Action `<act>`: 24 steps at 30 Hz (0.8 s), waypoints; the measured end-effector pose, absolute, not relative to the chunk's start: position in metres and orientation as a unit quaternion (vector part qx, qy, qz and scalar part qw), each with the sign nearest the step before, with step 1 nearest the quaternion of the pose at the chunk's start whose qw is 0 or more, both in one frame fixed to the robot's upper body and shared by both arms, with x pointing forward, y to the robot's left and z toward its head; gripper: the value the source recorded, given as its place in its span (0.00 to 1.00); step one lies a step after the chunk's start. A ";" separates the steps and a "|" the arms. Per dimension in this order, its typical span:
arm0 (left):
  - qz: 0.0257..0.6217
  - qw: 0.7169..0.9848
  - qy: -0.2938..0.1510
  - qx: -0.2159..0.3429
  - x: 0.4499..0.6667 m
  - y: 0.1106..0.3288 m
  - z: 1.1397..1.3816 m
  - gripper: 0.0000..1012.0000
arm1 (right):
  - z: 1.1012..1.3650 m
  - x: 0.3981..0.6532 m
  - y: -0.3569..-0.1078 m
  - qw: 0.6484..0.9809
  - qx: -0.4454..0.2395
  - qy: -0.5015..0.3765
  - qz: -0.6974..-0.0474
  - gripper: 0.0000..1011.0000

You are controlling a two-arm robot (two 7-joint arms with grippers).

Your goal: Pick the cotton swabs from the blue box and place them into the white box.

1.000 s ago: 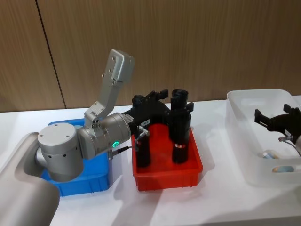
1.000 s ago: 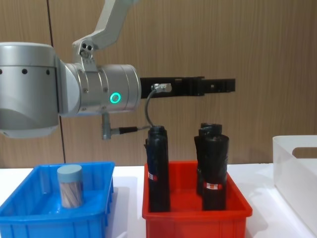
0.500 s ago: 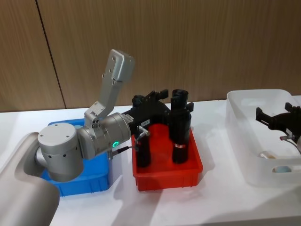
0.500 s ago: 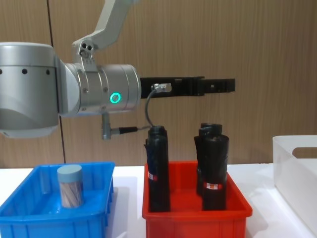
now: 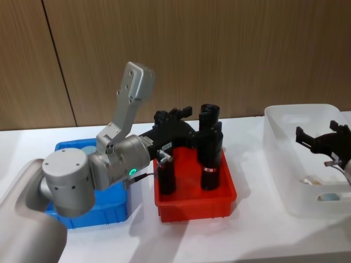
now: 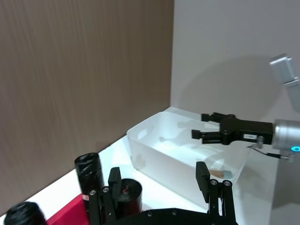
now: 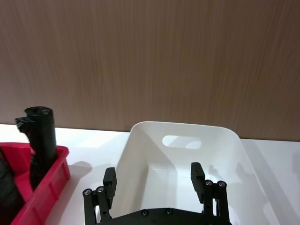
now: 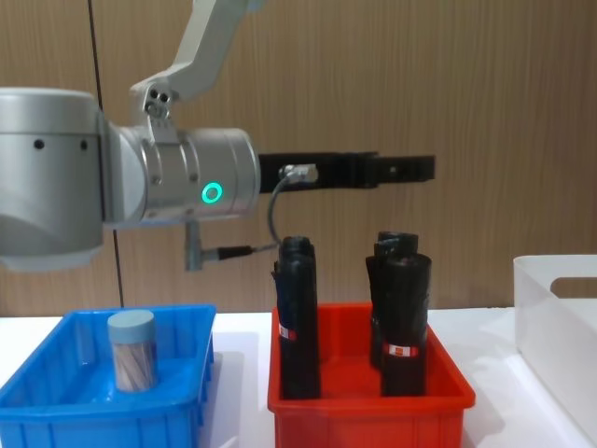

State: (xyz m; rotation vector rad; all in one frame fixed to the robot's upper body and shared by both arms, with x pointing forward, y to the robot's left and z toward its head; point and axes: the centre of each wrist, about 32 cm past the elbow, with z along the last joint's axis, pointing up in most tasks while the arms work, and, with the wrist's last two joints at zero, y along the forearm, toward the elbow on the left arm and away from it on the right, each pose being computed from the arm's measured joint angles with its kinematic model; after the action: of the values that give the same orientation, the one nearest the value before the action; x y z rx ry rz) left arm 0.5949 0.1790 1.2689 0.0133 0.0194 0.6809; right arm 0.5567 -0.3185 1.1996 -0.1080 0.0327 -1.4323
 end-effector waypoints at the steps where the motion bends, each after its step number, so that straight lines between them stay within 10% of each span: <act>1: 0.341 0.940 0.006 0.008 0.592 0.180 1.267 0.99 | 1.199 0.554 -0.316 0.754 -0.049 0.013 -0.654 0.99; 24: 0.458 0.886 -0.068 0.032 0.540 0.193 1.228 0.99 | 1.188 0.493 -0.270 0.792 -0.021 -0.024 -0.610 0.99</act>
State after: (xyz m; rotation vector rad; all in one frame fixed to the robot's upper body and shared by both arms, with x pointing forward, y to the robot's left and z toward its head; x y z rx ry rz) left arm 0.5403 0.1930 1.2283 0.0662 -0.1413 0.9527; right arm 0.4931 -0.2696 1.1881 -0.0461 -0.0514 -1.3122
